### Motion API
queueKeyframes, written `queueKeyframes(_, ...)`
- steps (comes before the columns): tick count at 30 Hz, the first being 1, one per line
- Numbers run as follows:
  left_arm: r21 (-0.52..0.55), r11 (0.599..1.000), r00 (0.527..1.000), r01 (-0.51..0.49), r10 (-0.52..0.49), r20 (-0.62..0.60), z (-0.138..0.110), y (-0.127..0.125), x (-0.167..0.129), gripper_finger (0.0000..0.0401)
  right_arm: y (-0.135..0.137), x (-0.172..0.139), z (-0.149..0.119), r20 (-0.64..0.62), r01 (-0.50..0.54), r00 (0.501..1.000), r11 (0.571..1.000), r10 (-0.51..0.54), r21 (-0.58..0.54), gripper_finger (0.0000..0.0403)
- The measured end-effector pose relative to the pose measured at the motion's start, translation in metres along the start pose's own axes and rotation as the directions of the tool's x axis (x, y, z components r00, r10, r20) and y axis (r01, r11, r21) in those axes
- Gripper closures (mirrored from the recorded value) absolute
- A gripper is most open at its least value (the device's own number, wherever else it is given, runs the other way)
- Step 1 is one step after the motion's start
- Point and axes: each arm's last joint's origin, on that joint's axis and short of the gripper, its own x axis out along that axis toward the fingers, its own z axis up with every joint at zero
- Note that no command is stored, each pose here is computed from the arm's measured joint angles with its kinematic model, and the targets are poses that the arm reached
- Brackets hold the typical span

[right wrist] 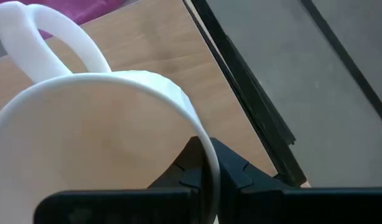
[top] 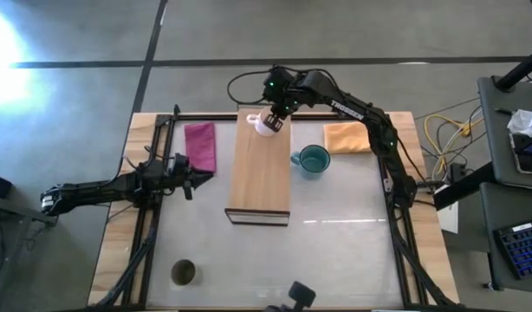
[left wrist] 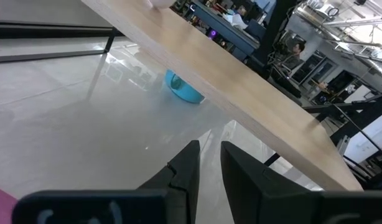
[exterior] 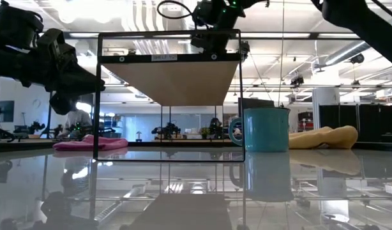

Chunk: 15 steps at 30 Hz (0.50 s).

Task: Stack small to large cups/mugs on shelf
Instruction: Put the white mug on the shelf

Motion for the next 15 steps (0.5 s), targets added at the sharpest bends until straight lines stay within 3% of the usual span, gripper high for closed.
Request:
queueKeyframes(4,-0.004,1.000,0.999,0.024,-0.024,0.038,0.004,-0.002,0.000,0.0351,-0.003,-0.006,-0.001,0.006,0.003,1.000,1.000,-0.003,0.002,0.0394)
queueKeyframes(8,-0.049,0.994,0.983,0.094,-0.085,0.160,0.015,-0.009,-0.002,0.0351,-0.006,-0.008,-0.001,0.011,0.008,1.000,1.000,-0.008,0.010,0.0393)
queueKeyframes(15,0.052,0.974,0.866,0.219,-0.219,0.449,0.046,-0.027,-0.012,0.0351,-0.004,-0.007,0.000,0.018,-0.014,1.000,1.000,0.013,0.012,0.0391)
